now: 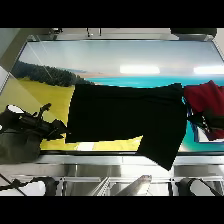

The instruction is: Fold the shirts.

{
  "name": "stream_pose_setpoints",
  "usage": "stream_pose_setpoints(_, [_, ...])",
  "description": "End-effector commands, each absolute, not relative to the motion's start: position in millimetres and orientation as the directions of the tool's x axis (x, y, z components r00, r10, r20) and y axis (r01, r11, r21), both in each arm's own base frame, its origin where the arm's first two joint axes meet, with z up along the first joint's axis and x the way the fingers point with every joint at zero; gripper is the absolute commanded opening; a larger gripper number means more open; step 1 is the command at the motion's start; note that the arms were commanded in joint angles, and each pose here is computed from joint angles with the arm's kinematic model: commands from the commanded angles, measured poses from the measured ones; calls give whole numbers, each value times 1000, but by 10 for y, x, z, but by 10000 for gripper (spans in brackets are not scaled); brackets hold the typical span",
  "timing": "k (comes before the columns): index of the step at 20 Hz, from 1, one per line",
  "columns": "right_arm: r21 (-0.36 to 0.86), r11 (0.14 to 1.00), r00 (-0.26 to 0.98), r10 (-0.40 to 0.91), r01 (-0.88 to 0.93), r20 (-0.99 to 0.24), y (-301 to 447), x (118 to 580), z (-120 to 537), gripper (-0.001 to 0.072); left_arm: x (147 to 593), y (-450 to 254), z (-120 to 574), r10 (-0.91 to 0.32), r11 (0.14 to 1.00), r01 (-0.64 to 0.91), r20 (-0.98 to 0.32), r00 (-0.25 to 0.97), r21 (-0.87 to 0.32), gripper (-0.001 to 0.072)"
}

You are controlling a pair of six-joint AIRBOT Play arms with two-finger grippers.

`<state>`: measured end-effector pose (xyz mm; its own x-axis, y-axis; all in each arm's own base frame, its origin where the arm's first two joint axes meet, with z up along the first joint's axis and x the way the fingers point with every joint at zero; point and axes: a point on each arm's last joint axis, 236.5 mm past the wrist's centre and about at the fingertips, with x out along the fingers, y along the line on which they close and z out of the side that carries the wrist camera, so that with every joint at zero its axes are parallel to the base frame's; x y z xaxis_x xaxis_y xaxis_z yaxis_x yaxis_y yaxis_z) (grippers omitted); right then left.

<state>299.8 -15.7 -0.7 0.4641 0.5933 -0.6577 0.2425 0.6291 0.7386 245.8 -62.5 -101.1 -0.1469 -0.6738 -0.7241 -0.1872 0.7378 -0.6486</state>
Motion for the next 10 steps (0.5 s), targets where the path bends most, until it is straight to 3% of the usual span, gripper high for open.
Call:
stream_pose_setpoints(1, [738, 626, 466, 589, 253, -660, -155, 2953, 39, 156, 2538, -758, -1059, -722, 690, -188, -682, -114, -699, 603])
stream_pose_setpoints(6, [717, 628, 438, 577, 302, -689, -186, 2885, -28, 156, 2640, -894, -936, -772, 635, -151, -632, -74, -758, 239])
stream_pose_setpoints(8, [661, 658, 362, 555, 360, -749, -262, 2682, -168, 156, 2625, -937, -934, -771, 637, -142, -631, -86, -758, 78])
stream_pose_setpoints(10, [593, 678, 304, 509, 434, -805, -373, 2486, -291, 155, 2608, -975, -933, -770, 638, -132, -631, -99, -758, 72])
